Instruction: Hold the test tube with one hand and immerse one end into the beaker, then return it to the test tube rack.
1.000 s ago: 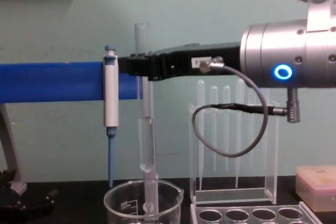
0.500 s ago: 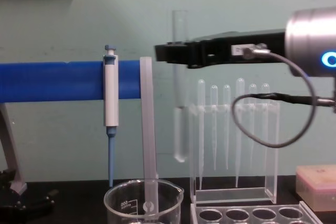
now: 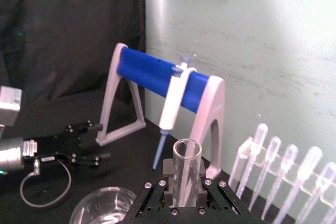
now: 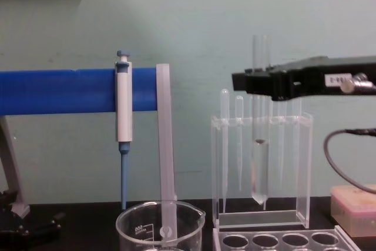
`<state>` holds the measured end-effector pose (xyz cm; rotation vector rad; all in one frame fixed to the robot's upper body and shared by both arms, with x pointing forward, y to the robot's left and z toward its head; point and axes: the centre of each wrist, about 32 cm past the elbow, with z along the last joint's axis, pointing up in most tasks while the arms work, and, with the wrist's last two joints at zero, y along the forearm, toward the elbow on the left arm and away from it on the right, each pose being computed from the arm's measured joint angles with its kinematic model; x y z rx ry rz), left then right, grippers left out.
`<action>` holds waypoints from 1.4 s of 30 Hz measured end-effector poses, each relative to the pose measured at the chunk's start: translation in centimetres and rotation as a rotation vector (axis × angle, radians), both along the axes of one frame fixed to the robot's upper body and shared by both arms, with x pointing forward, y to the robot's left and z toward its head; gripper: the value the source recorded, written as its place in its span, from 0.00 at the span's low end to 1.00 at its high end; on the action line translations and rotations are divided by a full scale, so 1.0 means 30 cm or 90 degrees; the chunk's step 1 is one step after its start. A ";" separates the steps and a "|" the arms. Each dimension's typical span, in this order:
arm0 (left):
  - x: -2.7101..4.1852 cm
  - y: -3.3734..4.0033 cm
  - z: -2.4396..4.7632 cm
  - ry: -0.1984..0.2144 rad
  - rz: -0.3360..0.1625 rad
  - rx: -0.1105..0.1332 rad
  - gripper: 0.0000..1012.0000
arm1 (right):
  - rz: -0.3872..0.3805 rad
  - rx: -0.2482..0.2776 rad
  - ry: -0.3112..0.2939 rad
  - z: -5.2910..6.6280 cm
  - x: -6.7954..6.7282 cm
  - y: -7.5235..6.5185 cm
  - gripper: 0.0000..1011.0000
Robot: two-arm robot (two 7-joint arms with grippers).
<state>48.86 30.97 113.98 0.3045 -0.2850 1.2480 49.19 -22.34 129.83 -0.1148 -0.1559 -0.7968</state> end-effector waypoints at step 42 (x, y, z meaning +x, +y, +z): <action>0.000 0.000 0.000 0.000 0.000 0.000 0.99 | -0.023 0.013 0.036 -0.208 -0.051 -0.009 0.22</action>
